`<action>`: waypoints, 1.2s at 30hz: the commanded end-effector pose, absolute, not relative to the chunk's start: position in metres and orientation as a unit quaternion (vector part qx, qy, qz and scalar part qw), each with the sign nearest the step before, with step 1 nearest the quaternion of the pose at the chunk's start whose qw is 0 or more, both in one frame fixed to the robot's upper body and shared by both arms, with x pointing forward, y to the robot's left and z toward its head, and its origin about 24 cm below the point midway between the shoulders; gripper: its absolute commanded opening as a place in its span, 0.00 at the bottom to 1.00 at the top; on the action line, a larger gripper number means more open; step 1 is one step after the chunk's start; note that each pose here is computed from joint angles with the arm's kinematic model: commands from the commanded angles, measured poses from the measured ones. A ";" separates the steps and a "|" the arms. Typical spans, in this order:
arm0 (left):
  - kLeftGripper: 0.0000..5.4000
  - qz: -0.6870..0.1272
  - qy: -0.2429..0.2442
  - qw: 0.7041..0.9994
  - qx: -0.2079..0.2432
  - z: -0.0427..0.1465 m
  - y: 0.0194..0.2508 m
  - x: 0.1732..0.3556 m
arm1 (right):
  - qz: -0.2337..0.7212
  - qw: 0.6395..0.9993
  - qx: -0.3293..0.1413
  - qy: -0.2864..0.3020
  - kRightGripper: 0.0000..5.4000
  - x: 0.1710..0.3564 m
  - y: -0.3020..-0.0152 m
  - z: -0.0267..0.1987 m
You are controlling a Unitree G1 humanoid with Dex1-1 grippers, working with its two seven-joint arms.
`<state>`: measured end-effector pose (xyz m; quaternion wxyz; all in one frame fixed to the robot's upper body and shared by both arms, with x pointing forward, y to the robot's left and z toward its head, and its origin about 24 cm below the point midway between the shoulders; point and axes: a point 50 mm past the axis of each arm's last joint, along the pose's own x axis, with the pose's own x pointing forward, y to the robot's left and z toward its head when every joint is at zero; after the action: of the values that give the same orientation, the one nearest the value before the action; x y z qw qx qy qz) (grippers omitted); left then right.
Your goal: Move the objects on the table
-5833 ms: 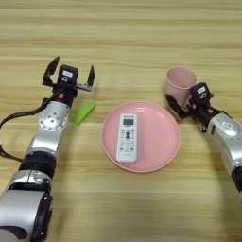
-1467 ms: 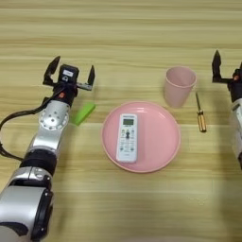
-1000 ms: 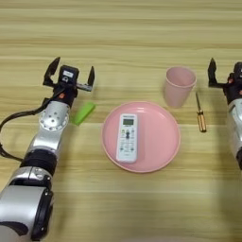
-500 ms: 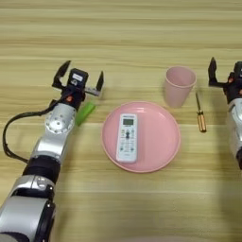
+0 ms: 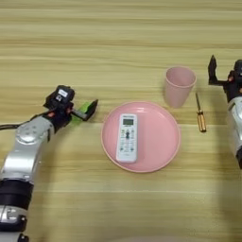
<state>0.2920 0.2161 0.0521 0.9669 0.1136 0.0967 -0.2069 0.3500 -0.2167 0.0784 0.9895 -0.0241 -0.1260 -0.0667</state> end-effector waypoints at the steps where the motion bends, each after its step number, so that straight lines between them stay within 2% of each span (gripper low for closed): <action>1: 1.00 -0.224 0.106 0.960 0.131 0.058 0.230 0.290 | -0.061 0.990 -0.023 -0.121 1.00 0.351 -0.215 0.078; 6: 1.00 -0.234 0.121 0.955 0.138 0.052 0.236 0.288 | -0.060 0.991 -0.023 -0.121 1.00 0.351 -0.215 0.078; 10: 1.00 -0.264 0.130 0.943 0.155 0.046 0.232 0.283 | -0.059 0.991 -0.023 -0.121 1.00 0.351 -0.214 0.078; 19: 1.00 -0.289 0.150 0.932 0.161 0.039 0.225 0.282 | -0.059 0.991 -0.021 -0.120 1.00 0.351 -0.213 0.078; 36: 1.00 -0.291 0.192 0.927 0.135 0.021 0.219 0.284 | -0.055 0.991 -0.019 -0.120 1.00 0.351 -0.209 0.078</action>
<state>0.2817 0.2193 0.0219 0.9302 0.1327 0.1831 -0.2890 0.3508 -0.2115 0.0783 0.9900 -0.0241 -0.1260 -0.0582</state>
